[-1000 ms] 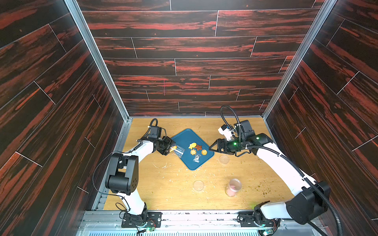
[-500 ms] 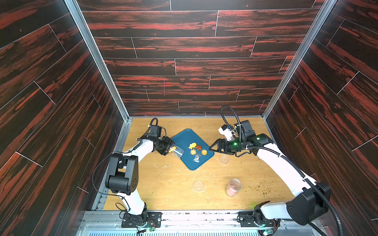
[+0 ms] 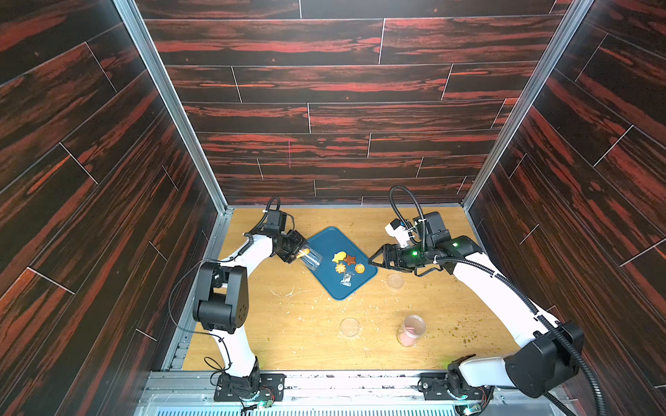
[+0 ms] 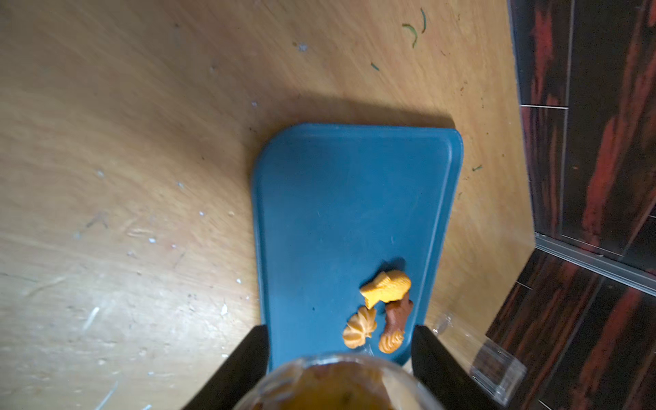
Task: Pour the cookies out of the jar
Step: Pour the cookies in the jar onto the tray.
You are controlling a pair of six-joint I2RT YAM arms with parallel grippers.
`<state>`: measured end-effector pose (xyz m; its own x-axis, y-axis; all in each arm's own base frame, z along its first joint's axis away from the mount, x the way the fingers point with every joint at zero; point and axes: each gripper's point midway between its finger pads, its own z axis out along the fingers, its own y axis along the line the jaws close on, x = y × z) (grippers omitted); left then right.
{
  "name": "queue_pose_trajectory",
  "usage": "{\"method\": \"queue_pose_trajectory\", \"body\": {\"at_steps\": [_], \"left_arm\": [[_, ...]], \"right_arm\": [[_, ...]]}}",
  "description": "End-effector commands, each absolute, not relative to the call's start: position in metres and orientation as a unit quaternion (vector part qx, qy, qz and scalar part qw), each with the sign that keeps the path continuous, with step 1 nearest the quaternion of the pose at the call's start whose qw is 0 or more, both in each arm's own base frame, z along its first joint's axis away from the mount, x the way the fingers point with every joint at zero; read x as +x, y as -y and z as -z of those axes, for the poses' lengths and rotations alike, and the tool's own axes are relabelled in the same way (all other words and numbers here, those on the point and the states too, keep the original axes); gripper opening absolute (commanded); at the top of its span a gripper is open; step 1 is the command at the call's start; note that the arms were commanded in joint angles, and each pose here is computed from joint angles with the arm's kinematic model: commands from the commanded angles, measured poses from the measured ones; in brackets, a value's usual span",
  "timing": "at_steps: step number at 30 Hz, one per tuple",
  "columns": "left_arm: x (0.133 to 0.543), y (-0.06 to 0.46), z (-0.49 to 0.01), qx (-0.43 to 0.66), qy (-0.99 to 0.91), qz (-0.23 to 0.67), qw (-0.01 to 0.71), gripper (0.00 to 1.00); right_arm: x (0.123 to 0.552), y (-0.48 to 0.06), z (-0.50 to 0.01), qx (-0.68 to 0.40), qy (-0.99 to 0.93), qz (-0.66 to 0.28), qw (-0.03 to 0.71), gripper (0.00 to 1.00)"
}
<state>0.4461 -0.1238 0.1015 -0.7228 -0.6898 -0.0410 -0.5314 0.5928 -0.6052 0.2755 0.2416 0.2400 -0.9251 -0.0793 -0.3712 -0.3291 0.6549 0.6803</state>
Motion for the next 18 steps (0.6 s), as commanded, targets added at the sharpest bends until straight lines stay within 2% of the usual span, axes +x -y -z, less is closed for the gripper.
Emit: {"method": "queue_pose_trajectory", "body": {"at_steps": [1, 10, 18], "left_arm": [[0.45, 0.125, -0.105, -0.333, -0.89, 0.274, 0.146, 0.57], [0.464, 0.145, -0.113, -0.282, -0.913, 0.242, 0.169, 0.56], [0.469, 0.155, -0.11, -0.28, -0.913, 0.247, 0.164, 0.56]], "right_arm": [[0.274, -0.241, -0.249, -0.124, -0.893, -0.402, 0.16, 0.84], [0.275, -0.242, -0.247, -0.13, -0.894, -0.398, 0.157, 0.84], [0.272, -0.24, -0.244, -0.134, -0.896, -0.393, 0.154, 0.84]]}}
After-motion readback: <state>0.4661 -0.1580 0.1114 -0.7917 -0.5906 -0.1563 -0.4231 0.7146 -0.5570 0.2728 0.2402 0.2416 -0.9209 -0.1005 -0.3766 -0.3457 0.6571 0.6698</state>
